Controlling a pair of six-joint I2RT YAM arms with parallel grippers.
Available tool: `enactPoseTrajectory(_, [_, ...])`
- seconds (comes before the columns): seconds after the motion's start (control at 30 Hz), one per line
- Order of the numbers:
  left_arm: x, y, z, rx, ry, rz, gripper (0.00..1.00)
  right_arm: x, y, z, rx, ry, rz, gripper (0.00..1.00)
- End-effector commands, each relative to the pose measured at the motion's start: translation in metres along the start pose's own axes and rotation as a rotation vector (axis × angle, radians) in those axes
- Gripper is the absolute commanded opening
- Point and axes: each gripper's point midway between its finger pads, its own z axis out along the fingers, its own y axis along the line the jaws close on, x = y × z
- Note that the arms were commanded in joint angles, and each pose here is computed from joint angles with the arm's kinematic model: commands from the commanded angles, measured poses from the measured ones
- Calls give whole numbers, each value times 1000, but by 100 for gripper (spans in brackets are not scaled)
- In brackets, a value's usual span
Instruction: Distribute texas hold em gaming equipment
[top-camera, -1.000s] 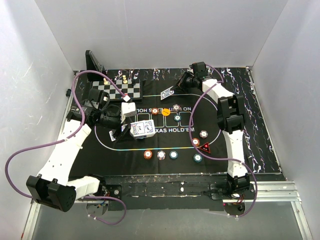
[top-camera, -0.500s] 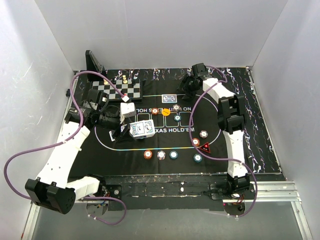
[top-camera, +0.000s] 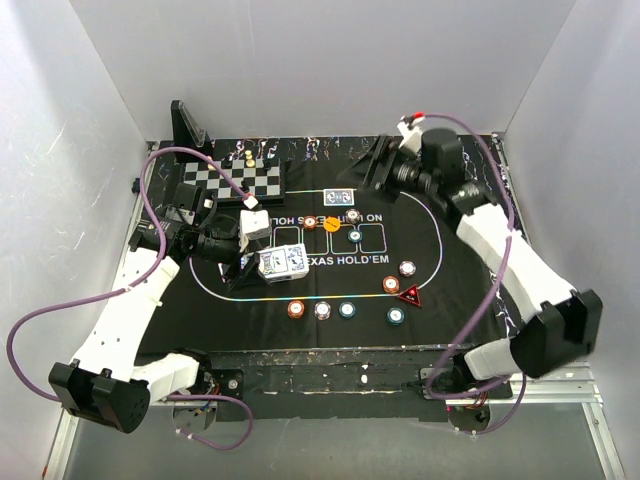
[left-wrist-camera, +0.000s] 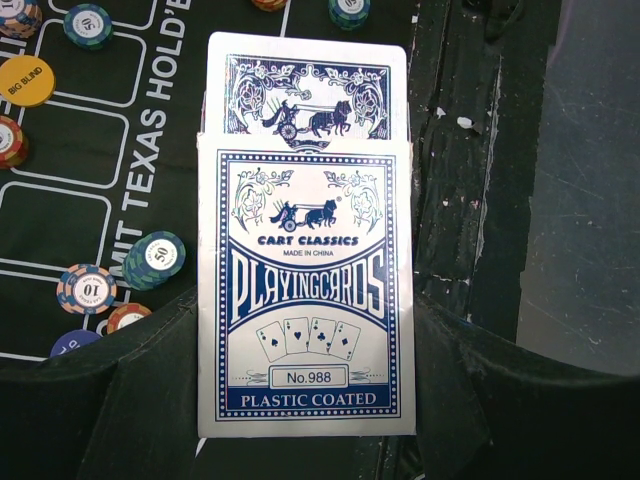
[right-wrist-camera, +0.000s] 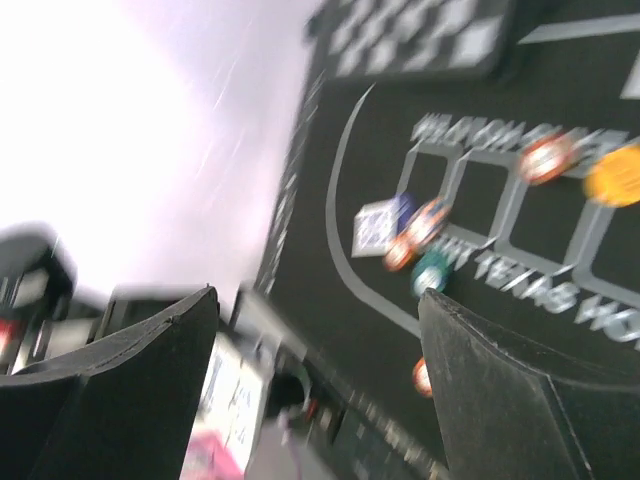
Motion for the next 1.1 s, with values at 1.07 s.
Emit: enactPoseTrajectory(1.07, [-20, -11, -10, -5, -82, 103, 45, 202, 95, -11, -418, 440, 66, 69])
